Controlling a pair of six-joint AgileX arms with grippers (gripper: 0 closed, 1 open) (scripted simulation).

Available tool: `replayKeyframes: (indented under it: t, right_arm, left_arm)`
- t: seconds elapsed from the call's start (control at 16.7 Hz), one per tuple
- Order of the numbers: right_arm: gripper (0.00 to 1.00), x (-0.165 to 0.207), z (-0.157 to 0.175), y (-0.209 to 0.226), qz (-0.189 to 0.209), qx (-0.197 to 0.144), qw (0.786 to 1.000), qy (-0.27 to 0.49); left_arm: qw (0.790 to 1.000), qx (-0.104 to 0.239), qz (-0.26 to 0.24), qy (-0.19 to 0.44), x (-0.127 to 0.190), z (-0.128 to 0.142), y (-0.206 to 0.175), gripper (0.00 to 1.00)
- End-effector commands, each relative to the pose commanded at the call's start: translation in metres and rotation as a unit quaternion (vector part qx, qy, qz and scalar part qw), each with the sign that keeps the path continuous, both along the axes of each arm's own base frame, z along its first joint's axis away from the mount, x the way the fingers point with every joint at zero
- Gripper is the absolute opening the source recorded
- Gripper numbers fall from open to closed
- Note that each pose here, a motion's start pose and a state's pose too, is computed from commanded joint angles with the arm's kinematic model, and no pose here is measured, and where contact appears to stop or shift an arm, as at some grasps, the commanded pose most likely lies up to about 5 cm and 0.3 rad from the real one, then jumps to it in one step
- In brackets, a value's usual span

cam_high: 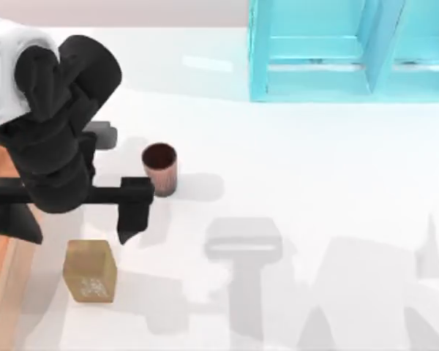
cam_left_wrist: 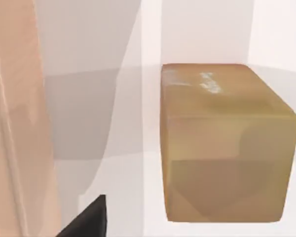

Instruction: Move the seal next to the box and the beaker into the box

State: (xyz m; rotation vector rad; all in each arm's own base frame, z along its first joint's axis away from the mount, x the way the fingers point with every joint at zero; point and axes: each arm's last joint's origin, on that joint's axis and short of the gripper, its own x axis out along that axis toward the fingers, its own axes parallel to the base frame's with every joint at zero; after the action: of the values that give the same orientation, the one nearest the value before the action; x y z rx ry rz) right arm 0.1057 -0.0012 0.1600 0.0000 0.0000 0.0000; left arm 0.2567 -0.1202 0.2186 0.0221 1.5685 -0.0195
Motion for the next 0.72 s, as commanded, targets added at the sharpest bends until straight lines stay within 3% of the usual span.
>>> replayKeyframes:
  t: [0.36,0.72]
  right_arm:
    - [1.00,0.000,0.000,0.000,0.000,0.000,1.000,0.000]
    - [1.00,0.000,0.000,0.000,0.000,0.000,1.000,0.000]
  left_arm:
    - [1.000,0.001,0.000,0.002,-0.004,0.066,0.002,1.00]
    - [1.000,0.001,0.001,0.002,-0.004,0.069,0.003,1.00]
